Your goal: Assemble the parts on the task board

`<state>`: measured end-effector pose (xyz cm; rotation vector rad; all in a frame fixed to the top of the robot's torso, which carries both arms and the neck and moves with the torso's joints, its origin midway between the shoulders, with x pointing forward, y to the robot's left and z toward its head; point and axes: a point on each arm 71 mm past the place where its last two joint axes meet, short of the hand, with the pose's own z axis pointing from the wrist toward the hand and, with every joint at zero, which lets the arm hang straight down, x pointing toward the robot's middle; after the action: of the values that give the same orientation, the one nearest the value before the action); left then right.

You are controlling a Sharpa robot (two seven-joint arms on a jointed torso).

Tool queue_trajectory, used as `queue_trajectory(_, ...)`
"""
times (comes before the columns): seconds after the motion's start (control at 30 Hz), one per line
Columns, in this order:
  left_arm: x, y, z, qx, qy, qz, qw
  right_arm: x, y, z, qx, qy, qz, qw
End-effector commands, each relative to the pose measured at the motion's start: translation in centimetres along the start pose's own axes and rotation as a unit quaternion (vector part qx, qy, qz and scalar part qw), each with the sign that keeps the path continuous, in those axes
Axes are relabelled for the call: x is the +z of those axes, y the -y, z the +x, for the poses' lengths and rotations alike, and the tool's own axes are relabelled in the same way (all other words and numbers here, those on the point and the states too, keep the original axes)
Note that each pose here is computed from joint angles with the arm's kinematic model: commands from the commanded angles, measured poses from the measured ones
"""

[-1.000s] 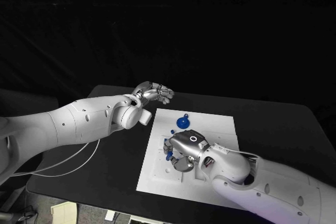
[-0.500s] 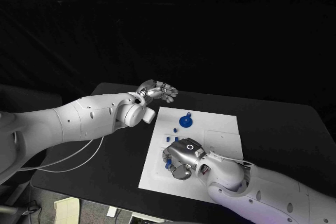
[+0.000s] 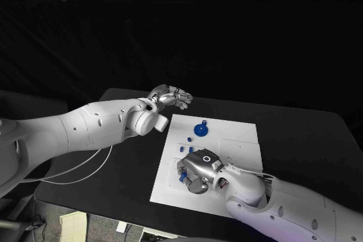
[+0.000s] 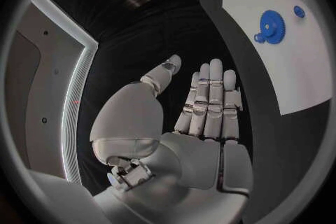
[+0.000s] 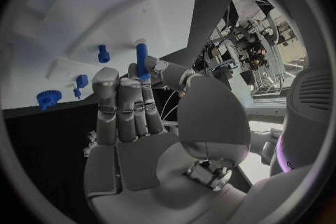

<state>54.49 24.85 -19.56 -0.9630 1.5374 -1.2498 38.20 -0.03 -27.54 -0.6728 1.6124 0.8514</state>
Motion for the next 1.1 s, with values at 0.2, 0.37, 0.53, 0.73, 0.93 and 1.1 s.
queue_trajectory(0.2,0.05,0.16,0.1,-0.004,-0.007,0.003,1.0,-0.32,0.3,0.54,-0.015,-0.017,0.002,1.0)
queue_trajectory(0.37,0.05,0.15,0.05,-0.004,-0.006,0.003,1.0,-0.4,0.35,0.57,-0.015,-0.019,0.003,1.0)
queue_trajectory(0.53,0.05,0.15,0.05,-0.004,-0.006,0.003,1.0,-0.42,0.29,0.55,-0.014,-0.019,0.003,1.0)
queue_trajectory(0.73,0.04,0.14,0.01,-0.004,-0.006,0.003,1.0,-0.5,0.33,0.5,-0.013,-0.016,0.003,1.0)
queue_trajectory(0.93,0.04,0.14,0.01,-0.004,-0.006,0.003,1.0,-0.57,0.2,0.33,-0.009,-0.001,0.001,1.0)
queue_trajectory(1.1,0.04,0.14,0.01,-0.004,-0.006,0.003,1.0,-0.68,0.05,0.21,-0.007,0.005,-0.001,1.0)
